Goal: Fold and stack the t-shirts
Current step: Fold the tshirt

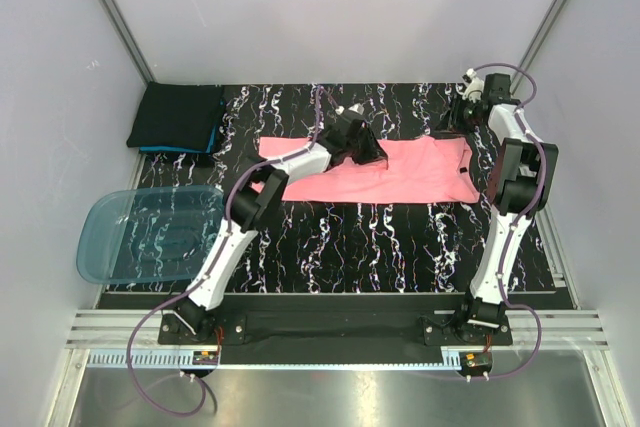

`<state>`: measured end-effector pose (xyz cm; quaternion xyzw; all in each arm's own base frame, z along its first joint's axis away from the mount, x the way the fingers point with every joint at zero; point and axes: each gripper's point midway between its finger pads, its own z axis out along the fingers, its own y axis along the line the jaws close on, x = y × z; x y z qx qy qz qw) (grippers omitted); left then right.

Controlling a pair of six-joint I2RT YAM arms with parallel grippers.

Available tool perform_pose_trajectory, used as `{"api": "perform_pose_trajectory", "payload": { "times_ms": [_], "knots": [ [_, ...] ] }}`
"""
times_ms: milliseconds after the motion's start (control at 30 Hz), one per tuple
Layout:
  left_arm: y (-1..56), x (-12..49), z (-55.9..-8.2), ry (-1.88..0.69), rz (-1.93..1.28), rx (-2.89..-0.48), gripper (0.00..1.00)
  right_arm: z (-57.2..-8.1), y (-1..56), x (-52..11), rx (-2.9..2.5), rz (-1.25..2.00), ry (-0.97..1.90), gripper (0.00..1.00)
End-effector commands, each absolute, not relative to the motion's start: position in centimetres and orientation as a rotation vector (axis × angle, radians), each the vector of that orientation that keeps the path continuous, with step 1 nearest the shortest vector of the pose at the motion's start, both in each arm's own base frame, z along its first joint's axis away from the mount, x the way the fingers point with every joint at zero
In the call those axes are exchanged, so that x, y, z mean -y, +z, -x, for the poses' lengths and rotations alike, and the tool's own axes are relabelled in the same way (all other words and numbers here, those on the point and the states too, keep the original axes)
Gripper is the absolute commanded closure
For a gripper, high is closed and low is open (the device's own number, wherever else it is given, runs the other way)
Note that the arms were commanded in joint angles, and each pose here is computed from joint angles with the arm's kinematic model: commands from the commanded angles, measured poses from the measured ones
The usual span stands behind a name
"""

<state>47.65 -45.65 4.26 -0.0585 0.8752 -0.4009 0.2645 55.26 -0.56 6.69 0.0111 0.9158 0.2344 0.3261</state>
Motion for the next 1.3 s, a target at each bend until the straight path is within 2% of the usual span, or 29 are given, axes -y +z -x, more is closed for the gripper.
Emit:
{"api": "perform_pose_trajectory", "payload": {
  "times_ms": [0, 100, 133, 200, 233, 267, 333, 400, 433, 533, 567, 767, 967, 1267],
  "knots": [
    [12.3, 43.9, -48.5, -1.059, 0.147, -2.232, 0.73, -55.9, 12.6, 2.9, -2.340, -0.180, 0.459, 0.64],
    [13.6, 41.4, -47.8, -0.925, 0.143, -2.267, 0.72, -53.8, 12.7, 4.2, -2.422, -0.381, 0.378, 0.64],
    [12.3, 39.7, -47.2, -0.814, 0.148, -2.317, 0.72, -51.9, 11.8, 5.3, -2.488, -0.529, 0.314, 0.65],
    [14.1, 37.6, -46.4, -0.765, 0.135, -2.306, 0.71, -49.2, 11.3, 6.2, -2.535, -0.677, 0.272, 0.66],
    [12.3, 36.0, -45.2, -0.710, 0.129, -2.356, 0.71, -47.7, 11.0, 6.9, -2.549, -0.792, 0.272, 0.67],
    [13.9, 34.7, -44.7, -0.708, 0.135, -2.336, 0.71, -45.9, 11.0, 6.7, -2.561, -0.832, 0.279, 0.68],
    [11.8, 32.2, -42.5, -0.646, 0.118, -2.409, 0.71, -44.1, 11.1, 7.0, -2.555, -0.884, 0.250, 0.68],
    [13.1, 30.0, -41.4, -0.578, 0.105, -2.390, 0.71, -41.8, 11.3, 6.7, -2.567, -0.911, 0.220, 0.68],
    [11.3, 28.6, -39.7, -0.519, 0.102, -2.449, 0.71, -41.2, 11.2, 6.5, -2.572, -0.917, 0.225, 0.68],
    [11.0, 26.0, -38.0, -0.458, 0.113, -2.476, 0.68, -39.1, 9.5, 6.3, -2.613, -0.934, 0.203, 0.69],
    [9.0, 24.7, -36.6, -0.418, 0.121, -2.527, 0.68, -38.1, 8.2, 6.1, -2.644, -0.949, 0.196, 0.71],
    [6.2, 19.7, -35.1, -0.390, 0.290, -2.564, 0.68, -37.3, 4.2, 8.1, -2.646, -1.014, 0.117, 0.73],
    [2.9, 15.3, -34.7, -0.242, 0.420, -2.624, 0.68, -36.1, 1.9, 10.9, -2.614, -1.103, 0.033, 0.72],
    [0.7, 11.8, -33.8, -0.107, 0.507, -2.669, 0.68, -36.6, 2.5, 12.9, -2.577, -1.076, -0.084, 0.74]
  ]
}}
